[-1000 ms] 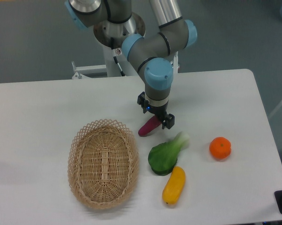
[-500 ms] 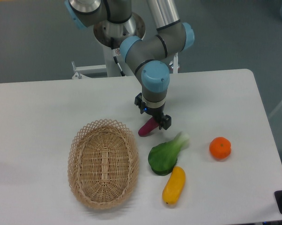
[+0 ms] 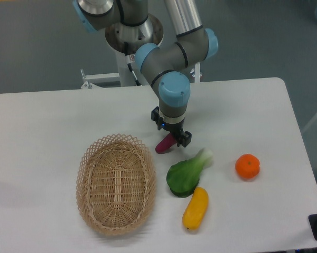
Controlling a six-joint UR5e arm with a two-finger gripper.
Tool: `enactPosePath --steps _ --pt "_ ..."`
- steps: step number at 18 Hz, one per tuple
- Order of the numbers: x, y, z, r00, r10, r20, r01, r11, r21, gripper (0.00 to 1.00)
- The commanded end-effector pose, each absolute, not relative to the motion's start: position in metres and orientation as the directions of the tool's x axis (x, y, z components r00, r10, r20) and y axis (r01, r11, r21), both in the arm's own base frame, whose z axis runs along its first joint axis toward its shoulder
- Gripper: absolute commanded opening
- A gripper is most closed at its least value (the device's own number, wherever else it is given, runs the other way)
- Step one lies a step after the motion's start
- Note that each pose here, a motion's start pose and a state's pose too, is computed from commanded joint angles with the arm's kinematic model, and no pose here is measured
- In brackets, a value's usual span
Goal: Pick up the sweet potato from the table
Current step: 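Close the gripper around the purple sweet potato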
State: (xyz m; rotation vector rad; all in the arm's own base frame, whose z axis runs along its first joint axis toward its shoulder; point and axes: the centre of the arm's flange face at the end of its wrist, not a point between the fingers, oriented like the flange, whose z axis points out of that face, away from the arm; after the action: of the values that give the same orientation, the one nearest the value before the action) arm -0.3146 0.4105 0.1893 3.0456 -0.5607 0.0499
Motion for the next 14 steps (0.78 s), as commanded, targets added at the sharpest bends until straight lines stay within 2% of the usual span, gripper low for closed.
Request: enactPosePath --steps 3,6,8,14 --pt "-0.3156 0.4113 0.1905 0.934 -0.355 0.032 -0.356 -0.934 0.036 0.9" --pt "-0.3169 0.4121 0.1921 0.934 -0.355 0.029 -0.356 -0.934 0.036 0.7" --pt "-0.3168 0.4122 0.1928 0.934 -0.357 0.028 -0.358 -0.933 0.034 0.62" --pt "-0.3174 0.4125 0.1934 0.934 -0.357 0.026 -0.358 -0.933 0.035 0.51"
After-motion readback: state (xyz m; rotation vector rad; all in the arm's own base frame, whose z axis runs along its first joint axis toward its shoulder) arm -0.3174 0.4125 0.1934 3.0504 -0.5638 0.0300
